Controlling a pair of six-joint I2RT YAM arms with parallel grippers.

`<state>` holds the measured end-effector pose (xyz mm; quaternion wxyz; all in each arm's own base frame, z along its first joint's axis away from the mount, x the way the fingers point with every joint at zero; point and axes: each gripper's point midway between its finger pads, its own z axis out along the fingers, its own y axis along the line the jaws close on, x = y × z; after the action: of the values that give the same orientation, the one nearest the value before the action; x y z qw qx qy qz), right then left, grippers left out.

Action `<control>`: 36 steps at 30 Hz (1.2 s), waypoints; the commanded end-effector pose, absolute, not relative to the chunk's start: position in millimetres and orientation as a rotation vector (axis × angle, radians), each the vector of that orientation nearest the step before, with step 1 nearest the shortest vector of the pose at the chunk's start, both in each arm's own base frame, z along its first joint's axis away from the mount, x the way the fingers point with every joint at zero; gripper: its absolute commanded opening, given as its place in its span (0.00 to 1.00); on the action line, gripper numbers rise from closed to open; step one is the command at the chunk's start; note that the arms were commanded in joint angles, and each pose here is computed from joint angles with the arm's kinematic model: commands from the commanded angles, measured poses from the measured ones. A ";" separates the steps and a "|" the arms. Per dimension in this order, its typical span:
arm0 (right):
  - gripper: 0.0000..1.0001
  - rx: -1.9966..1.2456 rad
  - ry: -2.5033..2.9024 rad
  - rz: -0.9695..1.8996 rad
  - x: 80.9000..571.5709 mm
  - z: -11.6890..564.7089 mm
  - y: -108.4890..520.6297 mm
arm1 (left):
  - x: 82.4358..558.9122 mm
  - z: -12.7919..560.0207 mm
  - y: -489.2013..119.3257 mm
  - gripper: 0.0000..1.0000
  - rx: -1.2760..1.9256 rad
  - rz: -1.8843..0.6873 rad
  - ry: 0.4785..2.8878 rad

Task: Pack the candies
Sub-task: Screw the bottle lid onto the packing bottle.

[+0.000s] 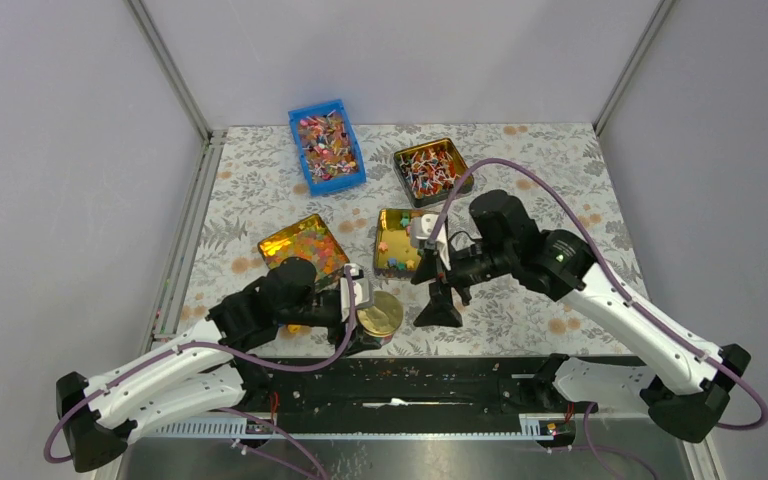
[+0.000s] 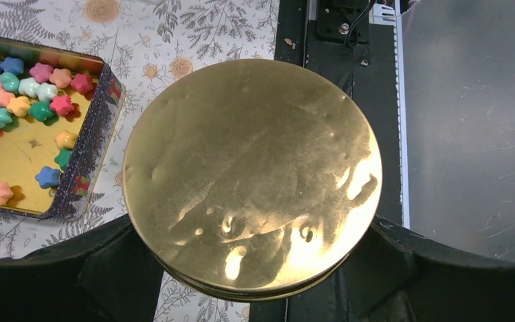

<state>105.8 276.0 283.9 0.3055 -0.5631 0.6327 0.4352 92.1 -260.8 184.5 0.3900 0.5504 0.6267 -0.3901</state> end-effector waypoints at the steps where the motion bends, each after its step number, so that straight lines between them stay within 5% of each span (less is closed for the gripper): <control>1: 0.89 -1.577 1.584 1.094 105.3 291.7 290.8 | 90.6 235.6 -271.8 0.61 1.387 -1.028 1.390; 12: 0.99 -1.648 1.514 1.068 105.2 291.6 327.3 | 90.7 241.0 -272.9 0.61 1.389 -1.027 1.375; 36: 0.94 -1.802 1.527 0.940 98.3 252.4 345.4 | 96.0 240.9 -270.0 0.60 1.370 -0.990 1.387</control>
<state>99.9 339.6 243.9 0.2844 -0.6691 0.5906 0.3501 90.1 -262.0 194.2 0.3958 0.5606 0.6117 -0.3936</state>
